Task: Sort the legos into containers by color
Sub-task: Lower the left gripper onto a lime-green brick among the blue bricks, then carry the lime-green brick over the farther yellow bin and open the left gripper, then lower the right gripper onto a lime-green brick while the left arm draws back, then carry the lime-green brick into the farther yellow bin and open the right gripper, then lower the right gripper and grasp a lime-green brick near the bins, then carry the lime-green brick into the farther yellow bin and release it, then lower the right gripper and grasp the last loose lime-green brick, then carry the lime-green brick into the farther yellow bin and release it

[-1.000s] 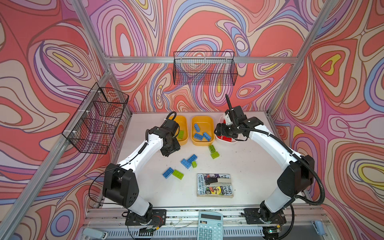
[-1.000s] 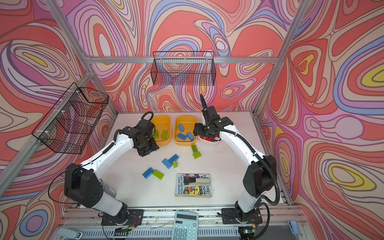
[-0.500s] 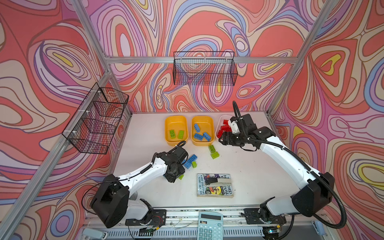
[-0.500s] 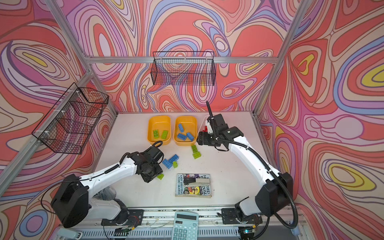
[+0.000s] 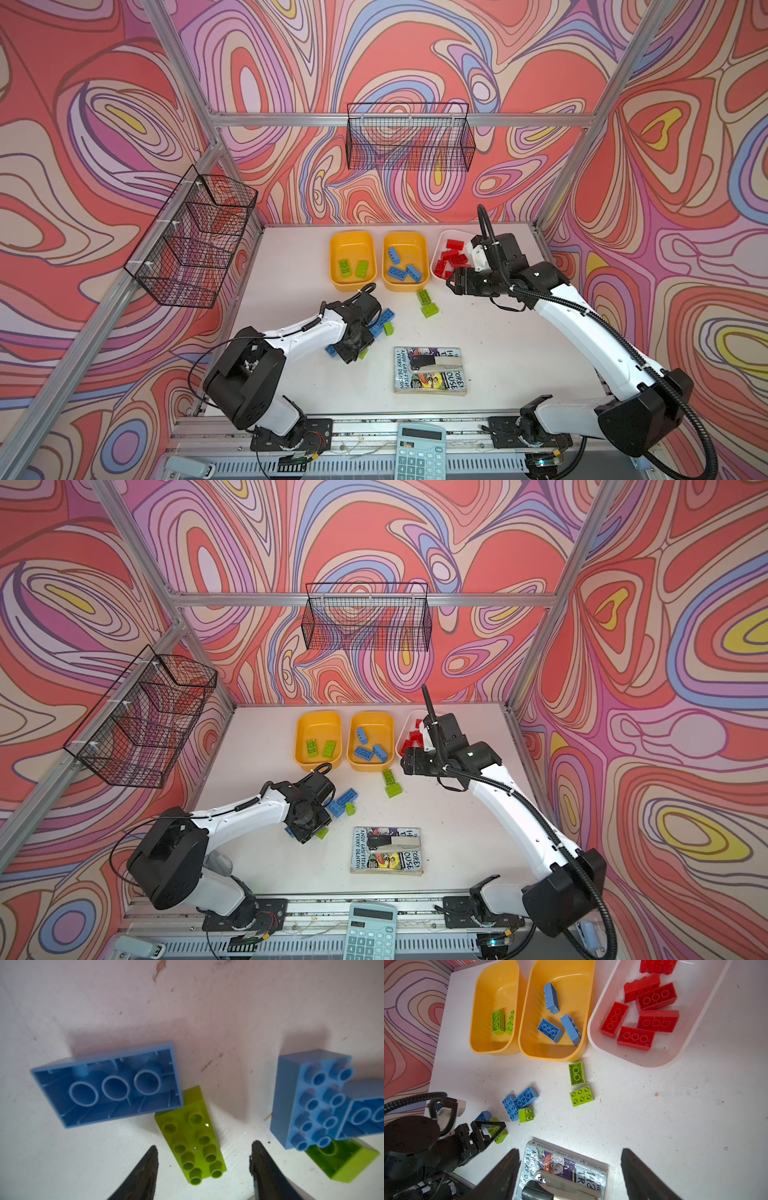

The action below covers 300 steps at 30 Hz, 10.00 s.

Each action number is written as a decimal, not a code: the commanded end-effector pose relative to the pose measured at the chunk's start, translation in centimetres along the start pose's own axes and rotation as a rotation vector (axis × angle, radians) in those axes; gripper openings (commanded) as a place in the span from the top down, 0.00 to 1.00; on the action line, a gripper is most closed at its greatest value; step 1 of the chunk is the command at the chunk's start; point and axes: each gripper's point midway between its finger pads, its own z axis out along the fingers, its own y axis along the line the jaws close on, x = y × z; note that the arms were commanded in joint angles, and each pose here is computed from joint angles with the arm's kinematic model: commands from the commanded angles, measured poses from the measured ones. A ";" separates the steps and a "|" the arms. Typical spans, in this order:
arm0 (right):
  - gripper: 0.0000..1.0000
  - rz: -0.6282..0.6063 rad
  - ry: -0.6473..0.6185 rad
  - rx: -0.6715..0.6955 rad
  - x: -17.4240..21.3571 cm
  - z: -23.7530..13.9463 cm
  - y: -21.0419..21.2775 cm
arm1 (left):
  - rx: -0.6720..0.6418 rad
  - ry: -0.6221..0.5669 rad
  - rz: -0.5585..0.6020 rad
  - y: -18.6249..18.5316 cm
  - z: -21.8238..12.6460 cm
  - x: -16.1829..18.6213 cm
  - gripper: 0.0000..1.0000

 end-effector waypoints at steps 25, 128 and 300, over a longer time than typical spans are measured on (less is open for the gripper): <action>0.19 0.020 0.051 0.040 -1.2 3.2 -0.3 | -0.112 -0.094 0.240 -2.0 -4.6 -4.5 0.80; 0.73 -0.041 0.134 -0.148 -4.6 24.3 18.2 | 0.106 -0.302 0.330 3.0 -12.1 -13.8 0.00; 0.55 -0.160 0.300 0.208 5.7 19.3 -1.0 | 0.421 -0.419 0.746 -9.1 -11.9 -5.4 0.00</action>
